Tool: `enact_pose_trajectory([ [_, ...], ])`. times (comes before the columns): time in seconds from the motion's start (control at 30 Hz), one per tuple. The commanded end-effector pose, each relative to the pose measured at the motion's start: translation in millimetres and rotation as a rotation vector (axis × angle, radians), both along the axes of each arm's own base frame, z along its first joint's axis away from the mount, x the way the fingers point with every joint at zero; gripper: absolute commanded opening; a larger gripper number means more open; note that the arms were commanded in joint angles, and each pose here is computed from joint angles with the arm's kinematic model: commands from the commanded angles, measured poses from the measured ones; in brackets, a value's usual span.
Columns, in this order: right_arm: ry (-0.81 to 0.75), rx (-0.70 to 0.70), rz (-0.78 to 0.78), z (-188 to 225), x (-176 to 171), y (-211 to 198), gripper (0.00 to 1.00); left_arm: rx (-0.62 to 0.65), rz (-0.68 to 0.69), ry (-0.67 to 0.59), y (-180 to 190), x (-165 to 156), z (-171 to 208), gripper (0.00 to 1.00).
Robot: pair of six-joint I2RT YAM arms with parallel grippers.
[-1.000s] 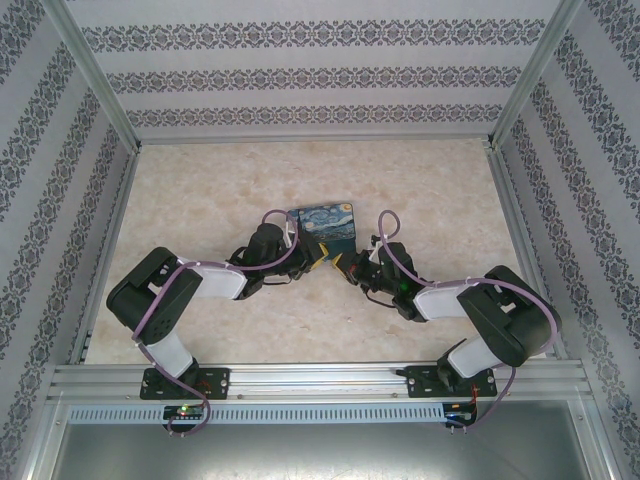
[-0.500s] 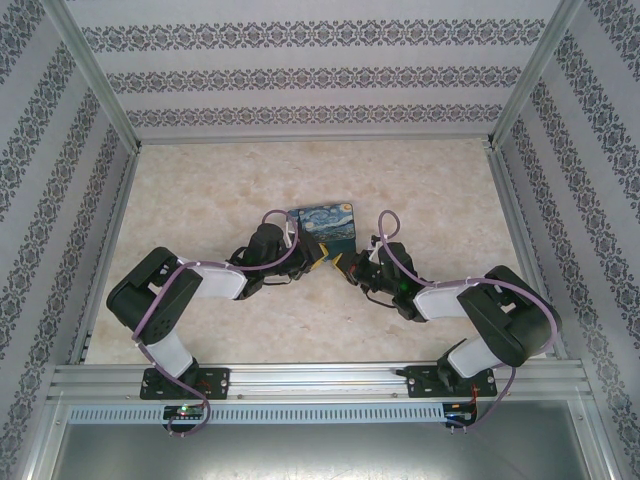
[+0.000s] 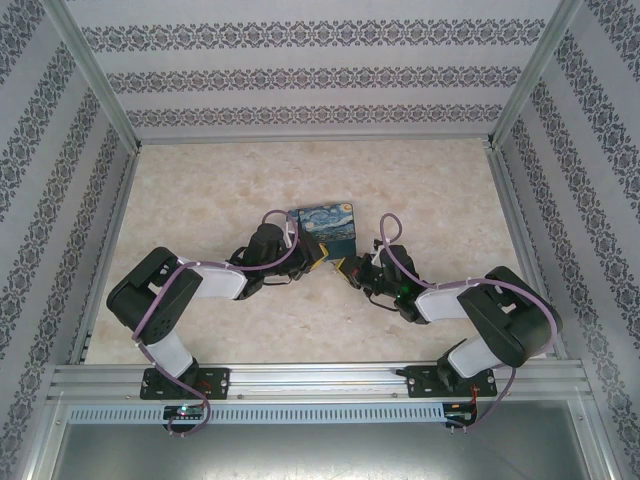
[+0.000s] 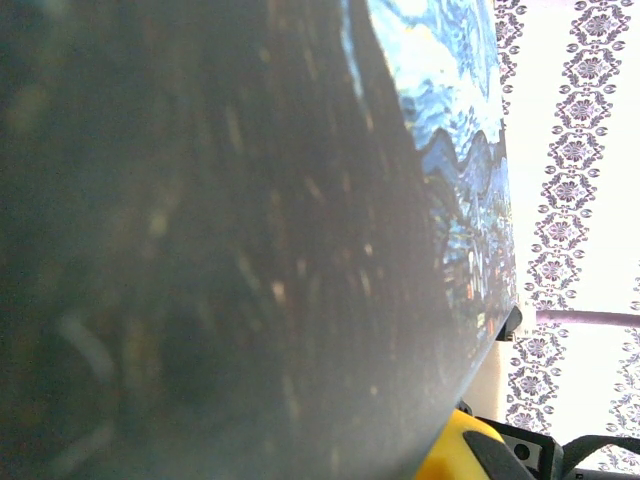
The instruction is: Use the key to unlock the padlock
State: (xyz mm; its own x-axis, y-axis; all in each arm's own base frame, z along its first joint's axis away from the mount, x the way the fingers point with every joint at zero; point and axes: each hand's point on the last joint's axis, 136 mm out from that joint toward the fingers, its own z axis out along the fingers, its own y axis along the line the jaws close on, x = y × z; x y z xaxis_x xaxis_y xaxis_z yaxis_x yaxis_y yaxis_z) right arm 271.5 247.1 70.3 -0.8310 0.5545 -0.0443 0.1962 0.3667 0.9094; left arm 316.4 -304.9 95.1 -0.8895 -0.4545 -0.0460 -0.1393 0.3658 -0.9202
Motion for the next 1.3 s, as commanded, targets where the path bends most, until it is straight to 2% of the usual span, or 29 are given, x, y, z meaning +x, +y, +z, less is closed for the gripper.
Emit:
enact_pose_trajectory([
  [0.0,-0.032,0.008,-0.009,8.0,3.1,-3.0,0.00,-0.008,0.004,-0.015,0.4,6.4,6.0,0.00],
  [0.67,-0.075,0.049,0.016,33.1,11.3,12.6,0.00,-0.008,0.004,-0.013,0.0,6.6,4.4,0.00],
  [1.27,-0.073,0.050,0.033,33.1,7.1,20.0,0.00,-0.011,0.017,-0.013,0.8,8.6,5.3,0.00],
])
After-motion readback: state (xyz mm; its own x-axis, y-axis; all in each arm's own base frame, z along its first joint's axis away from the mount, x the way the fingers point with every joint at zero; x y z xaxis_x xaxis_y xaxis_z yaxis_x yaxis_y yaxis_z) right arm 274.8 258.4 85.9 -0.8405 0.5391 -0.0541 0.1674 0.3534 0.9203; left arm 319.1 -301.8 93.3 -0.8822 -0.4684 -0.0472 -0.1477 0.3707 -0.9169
